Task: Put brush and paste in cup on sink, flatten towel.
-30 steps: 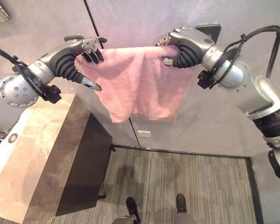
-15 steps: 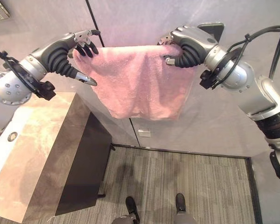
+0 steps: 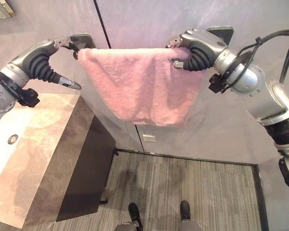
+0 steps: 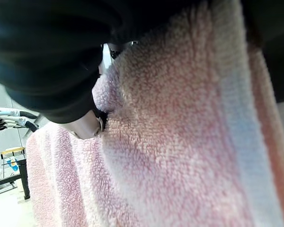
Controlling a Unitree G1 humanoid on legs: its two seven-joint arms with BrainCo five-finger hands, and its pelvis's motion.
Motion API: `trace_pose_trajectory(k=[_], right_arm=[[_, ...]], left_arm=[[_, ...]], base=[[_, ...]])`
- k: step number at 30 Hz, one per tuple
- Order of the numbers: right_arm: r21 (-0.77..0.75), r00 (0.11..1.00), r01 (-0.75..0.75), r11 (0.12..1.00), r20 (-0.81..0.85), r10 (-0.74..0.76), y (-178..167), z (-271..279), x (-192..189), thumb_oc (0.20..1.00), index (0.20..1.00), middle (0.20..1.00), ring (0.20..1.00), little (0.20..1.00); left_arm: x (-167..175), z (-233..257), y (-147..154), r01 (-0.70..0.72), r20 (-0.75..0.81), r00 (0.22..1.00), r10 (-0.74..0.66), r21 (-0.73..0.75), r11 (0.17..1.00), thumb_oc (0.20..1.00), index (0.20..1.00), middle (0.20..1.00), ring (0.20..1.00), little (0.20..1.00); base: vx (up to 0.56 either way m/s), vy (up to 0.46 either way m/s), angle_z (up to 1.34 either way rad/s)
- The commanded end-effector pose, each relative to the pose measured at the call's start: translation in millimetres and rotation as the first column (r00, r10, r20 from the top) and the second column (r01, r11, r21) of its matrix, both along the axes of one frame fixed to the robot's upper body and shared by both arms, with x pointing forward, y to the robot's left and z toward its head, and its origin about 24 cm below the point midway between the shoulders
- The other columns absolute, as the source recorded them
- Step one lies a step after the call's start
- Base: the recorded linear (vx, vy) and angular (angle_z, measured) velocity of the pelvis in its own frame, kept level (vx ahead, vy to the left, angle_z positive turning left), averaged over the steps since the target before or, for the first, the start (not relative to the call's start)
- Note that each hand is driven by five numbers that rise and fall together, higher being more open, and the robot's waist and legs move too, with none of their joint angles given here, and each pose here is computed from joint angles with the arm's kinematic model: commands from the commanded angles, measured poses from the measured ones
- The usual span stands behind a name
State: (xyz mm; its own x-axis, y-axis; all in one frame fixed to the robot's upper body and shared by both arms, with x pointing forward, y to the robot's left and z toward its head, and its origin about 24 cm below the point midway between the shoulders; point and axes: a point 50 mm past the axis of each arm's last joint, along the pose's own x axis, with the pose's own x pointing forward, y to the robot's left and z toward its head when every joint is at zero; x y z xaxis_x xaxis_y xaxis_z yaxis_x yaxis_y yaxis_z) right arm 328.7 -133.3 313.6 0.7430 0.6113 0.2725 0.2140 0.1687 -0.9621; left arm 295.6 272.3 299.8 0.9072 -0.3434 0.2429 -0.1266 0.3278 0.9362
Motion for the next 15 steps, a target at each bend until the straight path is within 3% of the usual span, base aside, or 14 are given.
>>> trace_pose_trajectory(k=[1, 4, 5, 6, 8, 15], right_arm=[[0.021, 0.991, 0.125, 0.992, -0.05, -0.124, -40, -7, 4, 0.2, 0.2, 0.2, 0.2, 0.2], [0.015, 0.992, 0.117, 0.993, -0.044, -0.117, -39, -6, 4, 0.288, 0.288, 0.288, 0.288, 0.288], [0.017, 0.992, 0.116, 0.993, -0.04, -0.116, -39, -5, 4, 0.366, 0.366, 0.366, 0.366, 0.366], [0.015, 0.992, 0.118, 0.993, -0.038, -0.117, -39, -5, 4, 0.661, 0.661, 0.661, 0.661, 0.661], [0.011, 0.992, 0.125, 0.992, -0.022, -0.124, -40, -4, 4, 1.0, 1.0, 1.0, 1.0, 1.0], [-0.012, 0.993, 0.11, 0.994, 0.054, -0.109, -42, 1, -6, 1.0, 1.0, 1.0, 1.0, 1.0]], left_arm=[[-15, 39, 16, -0.033, 0.184, 0.982, 0.047, -0.077, 0.996, 1.0, 1.0, 1.0, 1.0, 1.0], [-15, 41, 14, -0.022, 0.194, 0.98, 0.036, -0.078, 0.997, 1.0, 1.0, 1.0, 1.0, 1.0], [-15, 41, 14, -0.02, 0.196, 0.98, 0.035, -0.078, 0.997, 1.0, 1.0, 1.0, 1.0, 1.0], [-16, 41, 13, -0.016, 0.196, 0.98, 0.031, -0.077, 0.997, 1.0, 1.0, 1.0, 1.0, 1.0], [-17, 43, 12, -0.015, 0.206, 0.978, 0.029, -0.07, 0.997, 1.0, 1.0, 1.0, 1.0, 1.0], [-27, 45, 13, 0.026, 0.256, 0.967, 0.002, -0.109, 0.994, 1.0, 1.0, 1.0, 1.0, 1.0]], base=[[0.0, 0.0, 0.0], [0.0, 0.0, 0.0], [0.0, 0.0, 0.0], [0.0, 0.0, 0.0], [0.0, 0.0, 0.0], [0.0, 0.0, 0.0]])
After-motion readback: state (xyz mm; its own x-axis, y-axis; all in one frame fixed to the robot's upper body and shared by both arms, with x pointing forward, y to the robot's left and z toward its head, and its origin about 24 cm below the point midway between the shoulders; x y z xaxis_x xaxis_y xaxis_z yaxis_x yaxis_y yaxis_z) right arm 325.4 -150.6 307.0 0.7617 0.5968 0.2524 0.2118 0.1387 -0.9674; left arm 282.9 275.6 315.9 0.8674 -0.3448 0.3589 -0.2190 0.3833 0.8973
